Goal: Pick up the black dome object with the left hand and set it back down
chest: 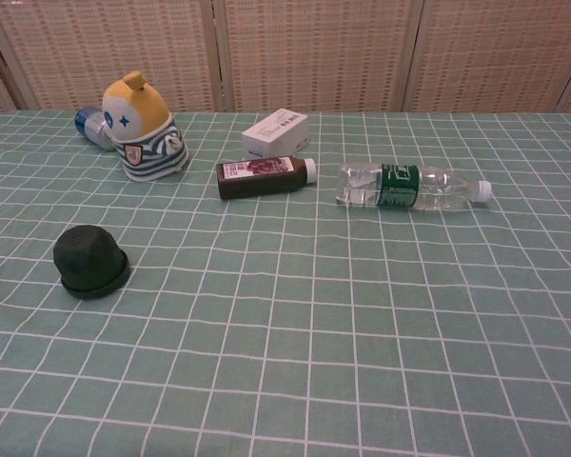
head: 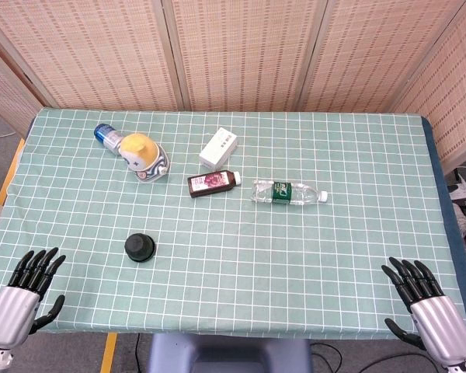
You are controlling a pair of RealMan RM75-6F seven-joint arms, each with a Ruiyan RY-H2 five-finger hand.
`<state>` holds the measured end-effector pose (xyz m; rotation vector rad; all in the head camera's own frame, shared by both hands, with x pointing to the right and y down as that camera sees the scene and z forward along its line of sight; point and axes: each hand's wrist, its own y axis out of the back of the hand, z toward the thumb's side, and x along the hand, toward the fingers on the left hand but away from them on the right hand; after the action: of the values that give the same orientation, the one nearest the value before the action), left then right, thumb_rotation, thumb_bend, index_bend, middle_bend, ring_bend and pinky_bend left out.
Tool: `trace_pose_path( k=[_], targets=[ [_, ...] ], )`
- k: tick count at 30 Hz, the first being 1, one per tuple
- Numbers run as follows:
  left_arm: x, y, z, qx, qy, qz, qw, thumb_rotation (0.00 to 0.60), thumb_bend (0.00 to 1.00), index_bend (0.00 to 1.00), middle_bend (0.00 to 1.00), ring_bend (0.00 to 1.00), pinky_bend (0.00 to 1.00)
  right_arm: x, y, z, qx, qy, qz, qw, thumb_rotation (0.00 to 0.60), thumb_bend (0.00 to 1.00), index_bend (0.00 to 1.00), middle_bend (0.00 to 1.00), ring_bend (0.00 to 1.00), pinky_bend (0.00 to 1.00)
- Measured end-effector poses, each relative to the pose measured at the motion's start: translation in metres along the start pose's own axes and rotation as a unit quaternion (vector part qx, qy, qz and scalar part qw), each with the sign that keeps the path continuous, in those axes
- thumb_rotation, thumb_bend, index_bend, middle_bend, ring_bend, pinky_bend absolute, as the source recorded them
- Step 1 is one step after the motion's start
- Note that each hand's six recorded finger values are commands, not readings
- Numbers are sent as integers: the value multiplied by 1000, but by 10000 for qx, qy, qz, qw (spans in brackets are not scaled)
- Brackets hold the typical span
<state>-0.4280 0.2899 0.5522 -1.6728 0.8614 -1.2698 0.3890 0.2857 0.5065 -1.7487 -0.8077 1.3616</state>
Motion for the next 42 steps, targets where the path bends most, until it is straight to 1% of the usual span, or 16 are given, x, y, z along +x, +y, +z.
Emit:
trace_pose_path(
  k=[3, 6, 8, 10, 13, 16, 19, 21, 23, 25, 27, 30, 33, 35, 37, 42],
  targets=[
    [3, -7, 3, 20, -55, -49, 10000, 600, 421, 0, 0, 0, 19, -7, -7, 0, 4, 34, 136, 9999, 600, 154, 0, 0, 0, 0],
    [11, -14, 4, -79, -71, -136, 9999, 600, 422, 0, 0, 0, 20, -10, -6, 0, -57, 87, 119, 9999, 600, 154, 0, 0, 0, 0],
    [19, -17, 0, -57, 13, -204, 9998, 600, 422, 0, 0, 0, 20, -13, -5, -2, -105, 120, 53, 9999, 600, 154, 0, 0, 0, 0],
    [31, -23, -6, 13, 170, -372, 9992, 600, 418, 0, 0, 0, 20, -18, -4, -8, -64, 103, -7, 9999, 600, 154, 0, 0, 0, 0],
    [51, -29, -12, -141, 381, -763, 9963, 600, 398, 0, 0, 0, 10, -23, -4, -11, -118, 72, -72, 9999, 600, 154, 0, 0, 0, 0],
    [75, -28, -11, -528, 509, -1203, 9900, 600, 378, 0, 0, 0, 0, -26, -5, -8, -197, 130, -181, 9996, 600, 154, 0, 0, 0, 0],
    [102, -22, 1, -842, 470, -1593, 9825, 600, 382, 0, 0, 0, 1, -28, -8, -4, -257, 253, -262, 9990, 600, 154, 0, 0, 0, 0],
    [121, -16, 15, -905, 326, -1807, 9788, 600, 378, 0, 0, 0, 22, -29, -10, -3, -265, 293, -260, 9989, 600, 154, 0, 0, 0, 0],
    [131, -16, 24, -824, 196, -1988, 9764, 600, 374, 0, 0, 0, 64, -30, -12, -4, -251, 267, -215, 9991, 600, 154, 0, 0, 0, 0],
    [137, -18, 33, -738, 74, -2250, 9715, 600, 362, 0, 0, 0, 94, -32, -15, -5, -254, 234, -153, 9993, 600, 154, 0, 0, 0, 0],
    [145, -22, 41, -749, 6, -2543, 9642, 600, 353, 0, 0, 0, 92, -33, -17, -7, -297, 205, -71, 9993, 600, 154, 0, 0, 0, 0],
    [157, -24, 52, -722, -36, -2864, 9554, 600, 345, 0, 0, 0, 85, -35, -16, -11, -419, 137, 26, 9990, 600, 154, 0, 0, 0, 0],
    [167, -25, 64, -667, -51, -3065, 9495, 600, 338, 0, 0, 0, 76, -34, -11, -10, -560, 181, -21, 9983, 600, 154, 0, 0, 0, 0],
    [173, -25, 72, -584, -86, -3140, 9476, 600, 338, 0, 0, 0, 87, -32, -8, -11, -629, 198, -18, 9978, 600, 154, 0, 0, 0, 0],
    [179, -27, 80, -458, -134, -3212, 9458, 600, 336, 0, 0, 0, 118, -31, -8, -11, -672, 202, 52, 9975, 600, 154, 0, 0, 0, 0],
    [187, -35, 97, -201, -192, -3336, 9423, 600, 335, 0, 0, 0, 125, -33, -11, -12, -755, 182, 186, 9968, 600, 154, 0, 0, 0, 0]
  ],
)
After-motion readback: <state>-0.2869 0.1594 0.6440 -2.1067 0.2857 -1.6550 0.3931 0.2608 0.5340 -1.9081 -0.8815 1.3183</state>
